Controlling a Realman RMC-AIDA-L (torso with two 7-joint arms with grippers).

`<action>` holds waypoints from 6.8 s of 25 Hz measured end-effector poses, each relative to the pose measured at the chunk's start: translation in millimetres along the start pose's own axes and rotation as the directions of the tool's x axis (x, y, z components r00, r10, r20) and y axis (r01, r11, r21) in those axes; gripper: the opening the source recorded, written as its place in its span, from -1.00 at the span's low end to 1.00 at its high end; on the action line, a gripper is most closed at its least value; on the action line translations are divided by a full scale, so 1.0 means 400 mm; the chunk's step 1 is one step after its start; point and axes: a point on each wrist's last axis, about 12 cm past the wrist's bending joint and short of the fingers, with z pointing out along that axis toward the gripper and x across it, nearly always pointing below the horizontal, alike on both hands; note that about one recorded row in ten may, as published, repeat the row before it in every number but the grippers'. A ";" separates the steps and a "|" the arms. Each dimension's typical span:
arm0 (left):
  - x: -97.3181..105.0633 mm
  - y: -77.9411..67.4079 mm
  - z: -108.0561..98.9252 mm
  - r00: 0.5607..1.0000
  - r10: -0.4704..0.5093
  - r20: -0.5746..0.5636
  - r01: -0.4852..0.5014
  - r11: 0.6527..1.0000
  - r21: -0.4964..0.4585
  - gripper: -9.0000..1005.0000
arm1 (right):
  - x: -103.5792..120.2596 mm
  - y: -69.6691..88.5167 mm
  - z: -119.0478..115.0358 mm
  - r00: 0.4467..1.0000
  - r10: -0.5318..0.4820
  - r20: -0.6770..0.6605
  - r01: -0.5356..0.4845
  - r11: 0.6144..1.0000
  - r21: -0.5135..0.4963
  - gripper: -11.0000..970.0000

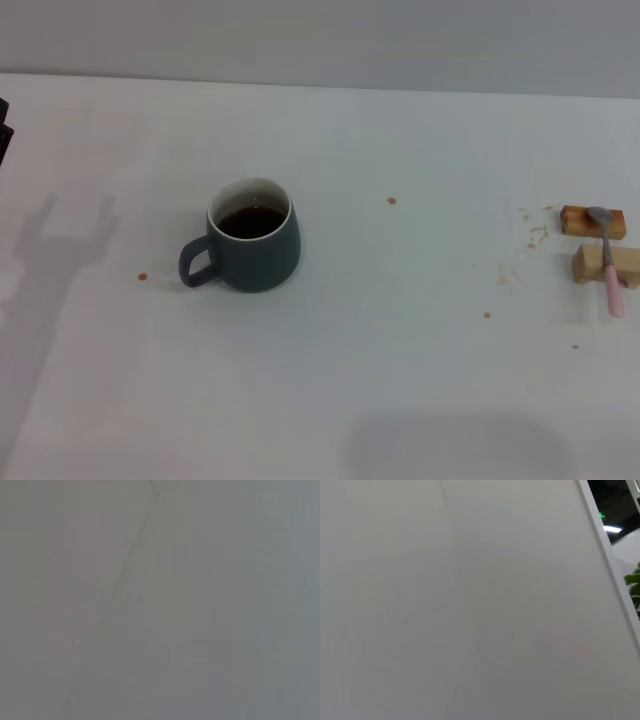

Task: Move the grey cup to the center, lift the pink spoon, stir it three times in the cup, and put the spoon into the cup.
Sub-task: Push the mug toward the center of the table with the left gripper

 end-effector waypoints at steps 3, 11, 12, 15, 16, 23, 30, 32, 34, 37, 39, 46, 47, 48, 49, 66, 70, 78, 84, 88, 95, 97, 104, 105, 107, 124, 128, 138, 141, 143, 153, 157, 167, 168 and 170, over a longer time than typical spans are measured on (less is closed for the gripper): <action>0.001 -0.003 -0.002 1.000 -0.003 -0.003 0.003 1.000 0.009 0.60 | 0.001 -0.006 -0.006 1.000 -0.001 -0.005 0.001 1.000 0.006 0.51; 0.000 -0.012 -0.022 1.000 -0.015 0.004 0.015 0.999 0.039 0.59 | 0.007 -0.003 -0.020 1.000 0.013 -0.025 -0.013 1.000 0.004 0.51; 0.000 -0.012 -0.022 1.000 -0.015 0.004 0.015 0.999 0.039 0.59 | 0.008 -0.002 -0.021 1.000 0.012 -0.025 -0.012 1.000 -0.001 0.51; 0.000 -0.017 -0.023 1.000 -0.017 0.005 0.017 0.999 0.052 0.59 | 0.008 0.002 -0.022 1.000 0.010 -0.028 -0.010 1.000 -0.018 0.51; 0.000 -0.018 -0.023 1.000 -0.017 0.005 0.017 0.998 0.052 0.59 | 0.008 0.002 -0.022 1.000 0.009 -0.028 -0.009 1.000 -0.021 0.51; 0.000 -0.018 -0.023 1.000 -0.012 0.008 0.011 0.999 0.051 0.58 | 0.008 0.006 -0.021 1.000 0.006 -0.030 -0.007 0.999 -0.036 0.51; 0.003 -0.018 -0.001 1.000 -0.004 0.001 0.004 0.999 0.050 0.58 | 0.010 0.018 -0.017 0.999 0.004 -0.036 -0.007 0.998 -0.069 0.51; 0.004 -0.016 0.005 1.000 -0.001 -0.006 0.001 0.999 0.048 0.57 | 0.011 0.021 -0.014 0.999 0.006 -0.039 -0.009 0.997 -0.071 0.51; 0.007 -0.014 0.012 1.000 0.006 -0.018 -0.005 0.999 0.042 0.57 | 0.012 0.027 -0.011 0.999 0.009 -0.039 -0.012 0.997 -0.076 0.51; 0.013 -0.012 0.023 0.999 0.012 -0.038 -0.011 0.999 0.034 0.57 | 0.014 0.039 -0.007 0.999 0.012 -0.042 -0.016 0.995 -0.097 0.51; 0.018 -0.011 0.032 0.998 0.015 -0.056 -0.013 0.999 0.030 0.57 | 0.015 0.048 -0.004 0.999 0.015 -0.045 -0.020 0.994 -0.109 0.51; 0.044 -0.027 0.065 0.988 0.044 -0.145 -0.033 0.996 0.078 0.56 | 0.023 0.064 0.003 0.998 0.019 -0.067 -0.027 0.992 -0.126 0.51; 0.046 -0.031 0.068 0.987 0.051 -0.151 -0.038 0.995 0.089 0.49 | 0.023 0.065 0.003 0.998 0.019 -0.068 -0.027 0.991 -0.128 0.51; 0.049 -0.034 0.072 0.986 0.058 -0.159 -0.043 0.994 0.099 0.42 | 0.024 0.065 0.003 0.997 0.019 -0.068 -0.027 0.991 -0.128 0.51; 0.054 -0.039 0.077 0.982 0.069 -0.173 -0.049 0.992 0.114 0.35 | 0.024 0.065 0.003 0.997 0.019 -0.068 -0.027 0.991 -0.128 0.51; 0.082 -0.076 0.137 0.951 0.142 -0.276 -0.074 0.967 0.242 -0.70 | 0.039 0.074 0.004 0.993 0.030 -0.116 -0.044 0.991 -0.125 0.51; 0.085 -0.077 0.142 0.953 0.128 -0.276 -0.069 0.974 0.214 -0.89 | 0.039 0.082 0.007 0.992 0.037 -0.117 -0.052 0.990 -0.129 0.51; 0.084 -0.073 0.148 0.957 0.111 -0.268 -0.064 0.982 0.177 -0.94 | 0.040 0.097 0.012 0.992 0.051 -0.118 -0.067 0.988 -0.136 0.51; 0.082 -0.072 0.152 0.960 0.103 -0.260 -0.062 0.985 0.163 -0.95 | 0.045 0.109 0.014 0.989 0.059 -0.133 -0.077 0.987 -0.139 0.51; 0.082 -0.075 0.155 0.960 0.104 -0.260 -0.061 0.984 0.169 -0.98 | 0.048 0.113 0.014 0.988 0.062 -0.141 -0.082 0.987 -0.140 0.51; 0.085 -0.086 0.179 0.947 0.148 -0.285 -0.082 0.969 0.232 -0.99 | 0.048 0.113 0.014 0.988 0.062 -0.141 -0.082 0.987 -0.140 0.51; 0.089 -0.090 0.188 0.937 0.171 -0.304 -0.092 0.962 0.258 -0.99 | 0.048 0.113 0.014 0.988 0.061 -0.142 -0.081 0.987 -0.142 0.51; 0.096 -0.089 0.221 0.897 0.236 -0.373 -0.116 0.942 0.316 -0.98 | 0.047 0.115 0.012 0.989 0.055 -0.140 -0.077 0.984 -0.161 0.51; 0.095 -0.087 0.223 0.896 0.237 -0.376 -0.116 0.942 0.315 -0.98 | 0.047 0.114 0.011 0.989 0.054 -0.140 -0.077 0.984 -0.160 0.51; 0.091 -0.078 0.228 0.892 0.237 -0.385 -0.118 0.944 0.308 -0.98 | 0.048 0.112 0.009 0.988 0.054 -0.141 -0.076 0.985 -0.158 0.51; 0.083 -0.031 0.249 0.813 0.264 -0.519 -0.093 0.939 0.332 -0.98 | 0.036 0.086 0.026 0.994 -0.008 -0.111 -0.013 0.982 -0.188 0.51; 0.090 -0.027 0.239 0.794 0.285 -0.537 -0.102 0.933 0.344 -0.98 | 0.030 0.068 0.028 0.995 -0.029 -0.097 0.010 0.983 -0.184 0.51; 0.099 -0.024 0.219 0.759 0.316 -0.570 -0.093 0.918 0.386 -0.98 | 0.022 0.046 0.031 0.995 -0.051 -0.081 0.036 0.984 -0.175 0.51; 0.107 -0.025 0.207 0.750 0.320 -0.579 -0.090 0.916 0.391 -0.98 | 0.020 0.040 0.031 0.996 -0.053 -0.078 0.040 0.985 -0.168 0.51; 0.111 -0.024 0.202 0.746 0.319 -0.584 -0.091 0.918 0.385 -0.98 | 0.019 0.035 0.032 0.996 -0.040 -0.079 0.026 0.986 -0.165 0.51; 0.119 -0.030 0.194 0.740 0.318 -0.593 -0.083 0.918 0.388 -0.98 | 0.019 0.025 0.032 0.995 -0.016 -0.094 -0.001 0.986 -0.169 0.51; 0.125 -0.035 0.189 0.735 0.320 -0.598 -0.077 0.915 0.396 -0.98 | 0.020 0.019 0.028 0.995 -0.020 -0.098 0.003 0.986 -0.167 0.51; 0.142 -0.073 0.182 0.732 0.316 -0.604 -0.026 0.899 0.438 -0.98 | 0.020 0.014 0.025 0.995 -0.022 -0.102 0.005 0.987 -0.164 0.51; 0.141 -0.075 0.182 0.735 0.313 -0.602 -0.021 0.897 0.441 -0.98 | 0.020 0.013 0.024 0.994 -0.023 -0.103 0.006 0.987 -0.163 0.51; 0.140 -0.082 0.182 0.741 0.309 -0.596 -0.009 0.892 0.451 -0.98 | 0.021 0.011 0.023 0.994 -0.023 -0.104 0.006 0.987 -0.161 0.51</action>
